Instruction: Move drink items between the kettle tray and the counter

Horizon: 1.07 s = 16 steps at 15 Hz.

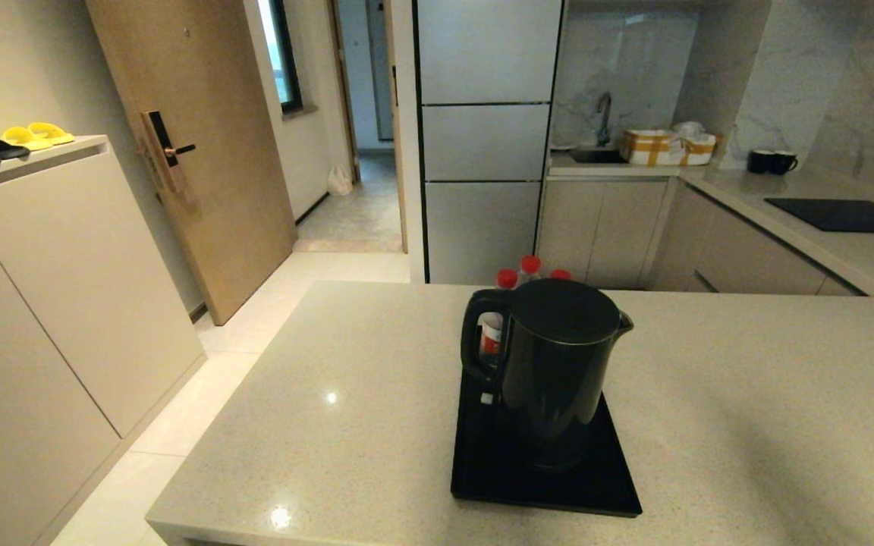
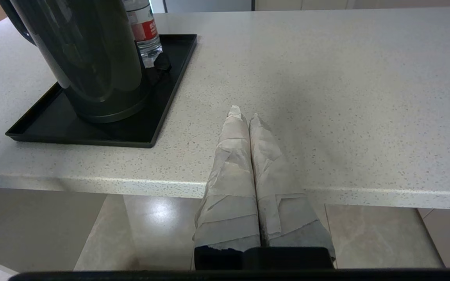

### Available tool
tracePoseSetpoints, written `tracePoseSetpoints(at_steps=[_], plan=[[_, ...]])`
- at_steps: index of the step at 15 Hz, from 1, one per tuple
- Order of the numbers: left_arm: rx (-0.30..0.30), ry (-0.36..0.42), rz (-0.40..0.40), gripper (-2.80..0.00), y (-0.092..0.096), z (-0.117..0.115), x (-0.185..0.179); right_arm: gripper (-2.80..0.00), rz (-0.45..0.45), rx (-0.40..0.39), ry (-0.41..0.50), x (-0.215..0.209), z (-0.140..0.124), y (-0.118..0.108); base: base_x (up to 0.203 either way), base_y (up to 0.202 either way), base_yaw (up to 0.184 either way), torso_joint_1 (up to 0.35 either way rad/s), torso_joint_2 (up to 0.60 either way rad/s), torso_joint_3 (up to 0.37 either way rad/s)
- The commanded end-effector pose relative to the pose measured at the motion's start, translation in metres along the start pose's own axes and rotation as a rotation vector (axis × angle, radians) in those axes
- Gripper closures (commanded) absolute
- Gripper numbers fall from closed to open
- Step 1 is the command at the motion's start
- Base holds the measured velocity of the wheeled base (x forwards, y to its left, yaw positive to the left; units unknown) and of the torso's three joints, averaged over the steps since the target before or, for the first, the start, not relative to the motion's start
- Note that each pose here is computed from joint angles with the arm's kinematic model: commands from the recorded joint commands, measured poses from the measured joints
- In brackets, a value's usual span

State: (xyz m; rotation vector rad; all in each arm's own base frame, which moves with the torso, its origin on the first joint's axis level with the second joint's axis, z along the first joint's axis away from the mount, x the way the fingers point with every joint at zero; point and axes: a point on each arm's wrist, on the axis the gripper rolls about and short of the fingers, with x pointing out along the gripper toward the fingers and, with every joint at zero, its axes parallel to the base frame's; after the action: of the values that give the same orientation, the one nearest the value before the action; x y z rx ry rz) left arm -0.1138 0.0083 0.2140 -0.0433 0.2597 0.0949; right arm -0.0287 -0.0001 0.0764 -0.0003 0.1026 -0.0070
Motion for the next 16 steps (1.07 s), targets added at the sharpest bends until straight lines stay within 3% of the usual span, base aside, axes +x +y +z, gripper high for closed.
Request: tracePoseSetpoints(at_steps=[1, 3, 6, 8, 10, 12, 16], plan=[[0.004, -0.118, -0.069, 0.00, -0.001, -0.052, -0.014, 0.00, -0.001, 0.000, 0.000, 0.000, 0.000, 0.000, 0.000, 0.000, 0.000, 0.000, 0.00, 0.000], [0.014, -0.038, -0.112, 0.00, -0.006, -0.067, 0.020, 0.00, -0.001, 0.000, 0.000, 0.000, 0.000, 0.000, 0.000, 0.000, 0.000, 0.000, 0.00, 0.000], [0.035, -0.115, -0.119, 0.00, -0.011, -0.085, 0.081, 0.00, -0.001, 0.000, 0.000, 0.000, 0.000, 0.000, 0.000, 0.000, 0.000, 0.000, 0.00, 0.000], [0.049, -0.091, -0.114, 0.00, -0.012, -0.117, 0.115, 0.00, -0.001, 0.000, 0.000, 0.000, 0.000, 0.000, 0.000, 0.000, 0.000, 0.000, 0.00, 0.000], [0.041, -0.106, -0.098, 0.00, -0.012, -0.126, 0.125, 0.00, -0.001, 0.000, 0.000, 0.000, 0.000, 0.000, 0.000, 0.000, 0.000, 0.000, 0.00, 0.000], [0.055, -0.248, -0.093, 0.00, -0.013, -0.111, 0.122, 0.00, -0.001, 0.000, 0.000, 0.000, 0.000, 0.000, 0.000, 0.000, 0.000, 0.000, 0.00, 0.000], [0.129, -0.219, -0.096, 0.00, -0.013, -0.115, 0.124, 0.00, -0.001, 0.000, 0.000, 0.000, 0.000, 0.000, 0.000, 0.000, 0.000, 0.000, 0.00, 0.000]])
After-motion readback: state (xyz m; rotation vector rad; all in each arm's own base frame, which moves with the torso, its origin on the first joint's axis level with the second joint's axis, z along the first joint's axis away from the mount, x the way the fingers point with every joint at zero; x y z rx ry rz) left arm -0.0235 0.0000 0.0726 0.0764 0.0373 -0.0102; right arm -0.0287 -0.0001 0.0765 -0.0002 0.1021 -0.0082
